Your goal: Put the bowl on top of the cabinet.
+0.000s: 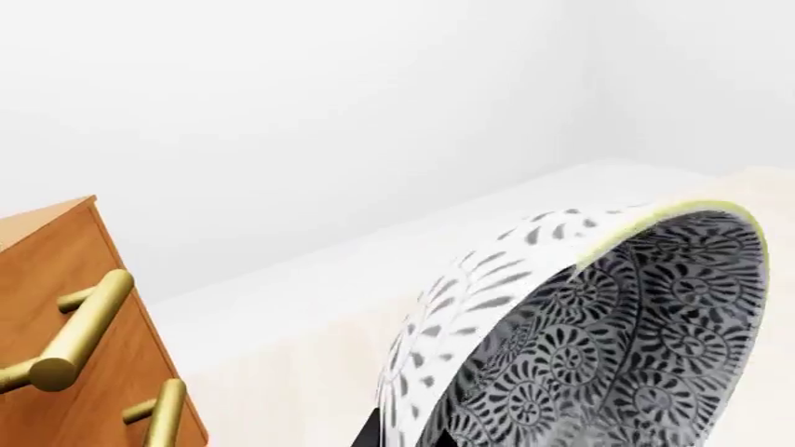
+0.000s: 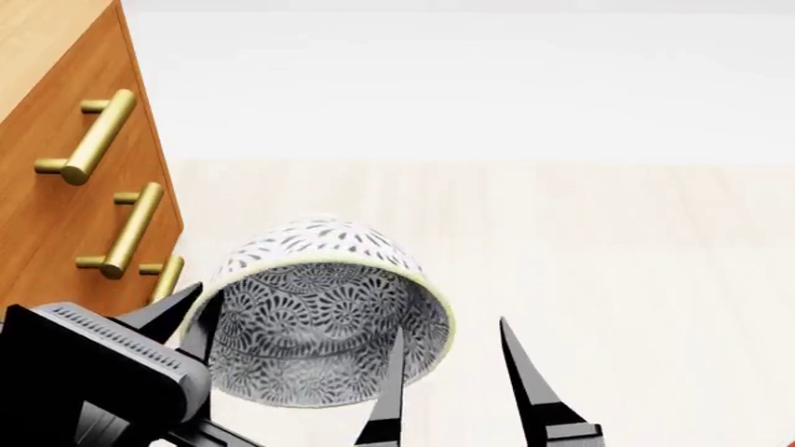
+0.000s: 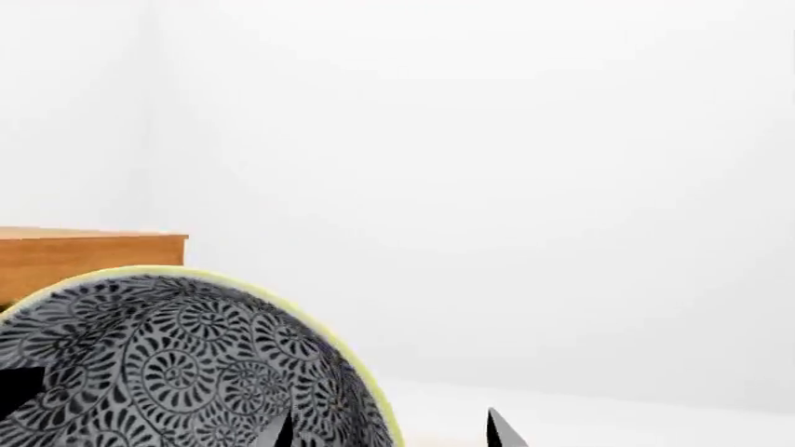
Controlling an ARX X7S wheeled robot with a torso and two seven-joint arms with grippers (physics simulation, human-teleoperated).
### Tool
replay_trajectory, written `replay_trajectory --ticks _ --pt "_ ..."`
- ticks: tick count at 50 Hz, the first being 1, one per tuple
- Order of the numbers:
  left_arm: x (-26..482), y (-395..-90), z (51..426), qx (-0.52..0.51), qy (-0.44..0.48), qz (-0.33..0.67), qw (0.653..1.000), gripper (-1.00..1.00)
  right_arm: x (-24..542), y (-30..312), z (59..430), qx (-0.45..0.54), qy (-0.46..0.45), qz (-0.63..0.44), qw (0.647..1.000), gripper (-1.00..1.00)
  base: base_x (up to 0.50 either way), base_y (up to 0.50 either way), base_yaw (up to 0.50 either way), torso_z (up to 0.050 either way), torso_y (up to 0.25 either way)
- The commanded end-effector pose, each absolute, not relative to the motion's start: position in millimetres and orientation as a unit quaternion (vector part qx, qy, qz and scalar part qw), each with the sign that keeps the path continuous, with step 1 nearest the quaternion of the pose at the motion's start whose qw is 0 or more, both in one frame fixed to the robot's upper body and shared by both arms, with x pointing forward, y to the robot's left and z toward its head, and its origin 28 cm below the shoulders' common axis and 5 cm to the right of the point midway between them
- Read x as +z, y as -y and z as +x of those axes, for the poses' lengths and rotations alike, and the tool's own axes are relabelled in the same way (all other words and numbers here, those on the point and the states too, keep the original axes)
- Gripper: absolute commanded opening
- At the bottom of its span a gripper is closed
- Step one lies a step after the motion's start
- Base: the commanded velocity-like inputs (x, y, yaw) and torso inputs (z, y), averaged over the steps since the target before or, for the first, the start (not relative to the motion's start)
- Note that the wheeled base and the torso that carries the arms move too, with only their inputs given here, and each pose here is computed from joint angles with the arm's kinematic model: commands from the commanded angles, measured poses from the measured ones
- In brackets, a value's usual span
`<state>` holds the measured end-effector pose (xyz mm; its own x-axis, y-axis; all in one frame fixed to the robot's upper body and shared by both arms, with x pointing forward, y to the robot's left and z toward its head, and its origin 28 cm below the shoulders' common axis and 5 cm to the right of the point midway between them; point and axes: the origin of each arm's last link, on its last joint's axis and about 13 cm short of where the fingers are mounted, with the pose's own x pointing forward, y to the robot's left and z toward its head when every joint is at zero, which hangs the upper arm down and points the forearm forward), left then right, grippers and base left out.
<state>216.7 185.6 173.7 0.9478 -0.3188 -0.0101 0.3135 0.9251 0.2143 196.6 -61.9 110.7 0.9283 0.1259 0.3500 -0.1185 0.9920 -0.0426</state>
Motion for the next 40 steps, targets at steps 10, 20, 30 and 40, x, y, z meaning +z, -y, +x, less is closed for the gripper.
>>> replay_trajectory --ticks 10,20,30,40 --pt "180 -185 220 -0.157 0.032 0.101 0.982 -1.00 116 63 199 0.062 0.189 -0.003 0.980 1.00 0.00 0.00 0.00 0.000 0.000" --pt "179 -182 220 -0.175 0.039 0.099 0.979 -1.00 113 67 199 0.056 0.185 0.011 0.981 1.00 0.00 0.00 0.00 0.001 0.001" --pt "180 -178 225 -0.175 0.035 0.106 0.978 -1.00 110 73 196 0.053 0.184 0.028 0.981 1.00 0.00 0.00 0.00 0.000 0.000" --pt "182 -169 240 -0.178 0.033 0.118 0.976 -1.00 107 86 184 0.045 0.193 0.076 0.977 1.00 0.00 0.00 0.00 0.000 0.000"
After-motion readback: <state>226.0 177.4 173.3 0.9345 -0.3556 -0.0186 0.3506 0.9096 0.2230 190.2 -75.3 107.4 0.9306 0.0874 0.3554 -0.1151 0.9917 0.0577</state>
